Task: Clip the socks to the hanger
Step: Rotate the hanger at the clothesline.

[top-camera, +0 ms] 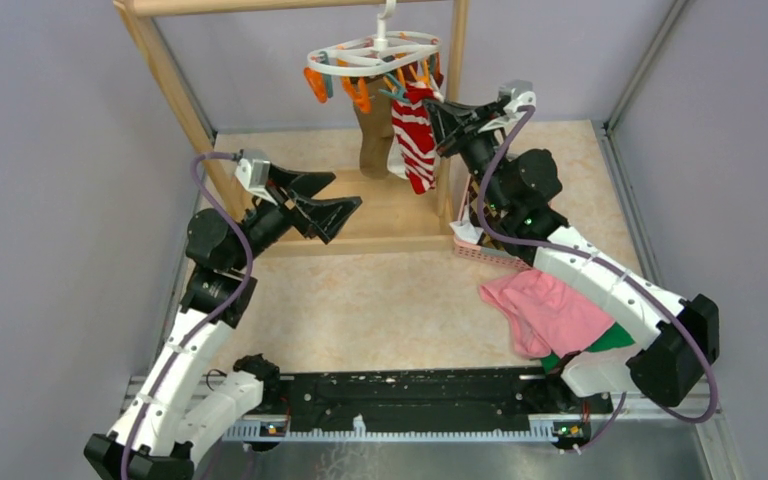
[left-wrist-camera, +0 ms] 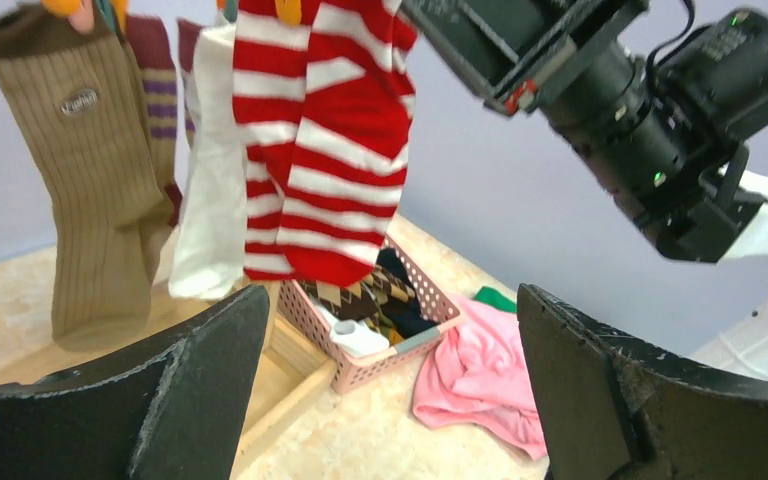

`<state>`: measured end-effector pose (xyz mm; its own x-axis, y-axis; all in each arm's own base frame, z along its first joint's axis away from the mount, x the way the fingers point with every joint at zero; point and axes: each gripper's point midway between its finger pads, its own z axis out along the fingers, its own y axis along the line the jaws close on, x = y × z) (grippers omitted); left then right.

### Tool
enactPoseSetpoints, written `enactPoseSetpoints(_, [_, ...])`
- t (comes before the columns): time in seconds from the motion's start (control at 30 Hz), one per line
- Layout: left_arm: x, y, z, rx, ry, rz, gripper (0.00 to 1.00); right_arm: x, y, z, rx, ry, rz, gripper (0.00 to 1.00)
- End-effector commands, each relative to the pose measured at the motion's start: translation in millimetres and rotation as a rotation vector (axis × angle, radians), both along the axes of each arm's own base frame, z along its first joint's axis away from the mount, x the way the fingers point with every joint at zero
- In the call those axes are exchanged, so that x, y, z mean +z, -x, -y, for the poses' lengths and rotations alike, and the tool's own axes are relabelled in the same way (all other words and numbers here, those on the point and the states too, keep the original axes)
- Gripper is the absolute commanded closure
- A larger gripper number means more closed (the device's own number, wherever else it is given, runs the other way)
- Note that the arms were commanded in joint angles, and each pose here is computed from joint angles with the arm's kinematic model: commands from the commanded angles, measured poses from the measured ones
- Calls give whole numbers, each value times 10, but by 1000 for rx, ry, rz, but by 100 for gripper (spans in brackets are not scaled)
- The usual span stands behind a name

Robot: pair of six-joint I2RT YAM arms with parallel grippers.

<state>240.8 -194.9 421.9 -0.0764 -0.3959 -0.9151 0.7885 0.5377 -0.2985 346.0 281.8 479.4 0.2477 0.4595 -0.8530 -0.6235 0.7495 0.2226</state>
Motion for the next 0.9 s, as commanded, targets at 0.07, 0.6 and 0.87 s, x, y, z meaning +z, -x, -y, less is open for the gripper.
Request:
enactPoseSetpoints(0.07, [-76, 173, 19, -46, -3, 68, 1, 170, -32, 286, -46, -5, 26, 100])
enactPoseSetpoints(0.6, [-399, 96, -139, 74, -52, 78, 1, 178, -223, 564, -88, 0, -9, 100])
enactPoseSetpoints(0.87, [-539, 105, -125, 62, -46, 48, 1, 187, -353, 733, -122, -3, -24, 100])
